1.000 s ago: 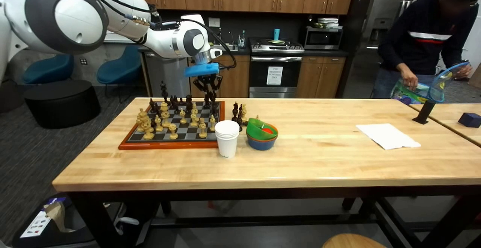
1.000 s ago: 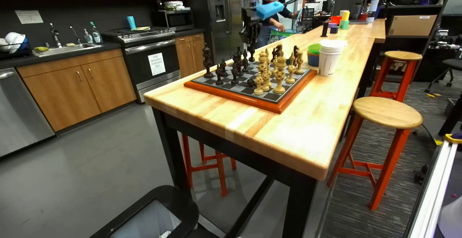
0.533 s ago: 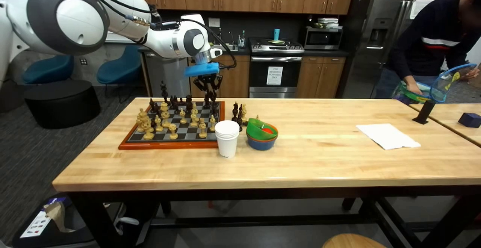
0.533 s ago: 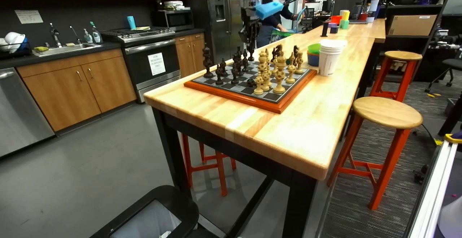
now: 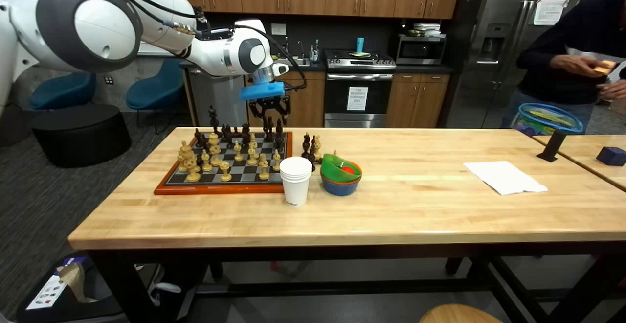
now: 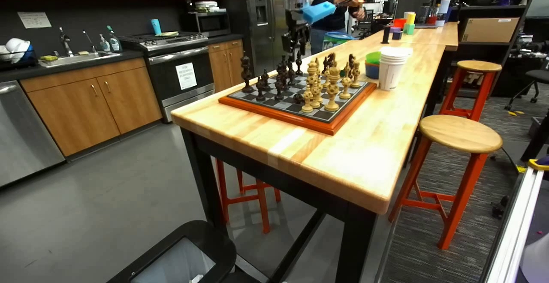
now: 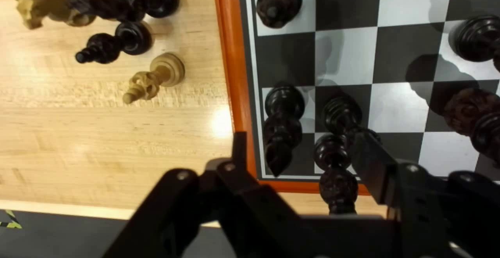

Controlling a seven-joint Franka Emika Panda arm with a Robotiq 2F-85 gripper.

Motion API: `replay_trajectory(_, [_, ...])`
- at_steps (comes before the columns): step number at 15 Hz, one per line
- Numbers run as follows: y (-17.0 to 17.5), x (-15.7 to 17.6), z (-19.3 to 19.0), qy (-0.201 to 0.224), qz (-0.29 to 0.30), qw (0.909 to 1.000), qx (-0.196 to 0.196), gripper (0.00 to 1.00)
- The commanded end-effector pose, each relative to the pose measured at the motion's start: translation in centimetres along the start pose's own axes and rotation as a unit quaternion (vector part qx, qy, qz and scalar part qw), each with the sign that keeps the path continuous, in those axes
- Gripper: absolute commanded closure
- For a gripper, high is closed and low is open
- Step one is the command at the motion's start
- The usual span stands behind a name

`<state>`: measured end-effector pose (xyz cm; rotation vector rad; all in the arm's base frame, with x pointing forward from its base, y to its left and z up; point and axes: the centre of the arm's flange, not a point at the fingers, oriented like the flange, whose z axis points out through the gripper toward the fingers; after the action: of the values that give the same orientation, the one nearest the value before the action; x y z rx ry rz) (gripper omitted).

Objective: Move one yellow chess piece one step forward, then move one black piece to the right back corner of the chess board

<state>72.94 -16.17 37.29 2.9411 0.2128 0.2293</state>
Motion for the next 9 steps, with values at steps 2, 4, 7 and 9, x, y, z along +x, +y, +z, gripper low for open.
replay_trajectory(2, [0.2, 0.1, -0.4, 0.003, 0.005, 0.9999, -0.010, 0.00])
replay_trajectory(4, [0.7, -0.4, -0.4, 0.003, 0.010, 0.9999, -0.009, 0.00])
replay_trajectory(7, [1.0, -0.5, -0.3, 0.001, 0.016, 0.9998, -0.010, 0.27])
replay_trajectory(9, [0.7, -0.4, -0.2, 0.000, 0.018, 0.9998, -0.010, 0.39])
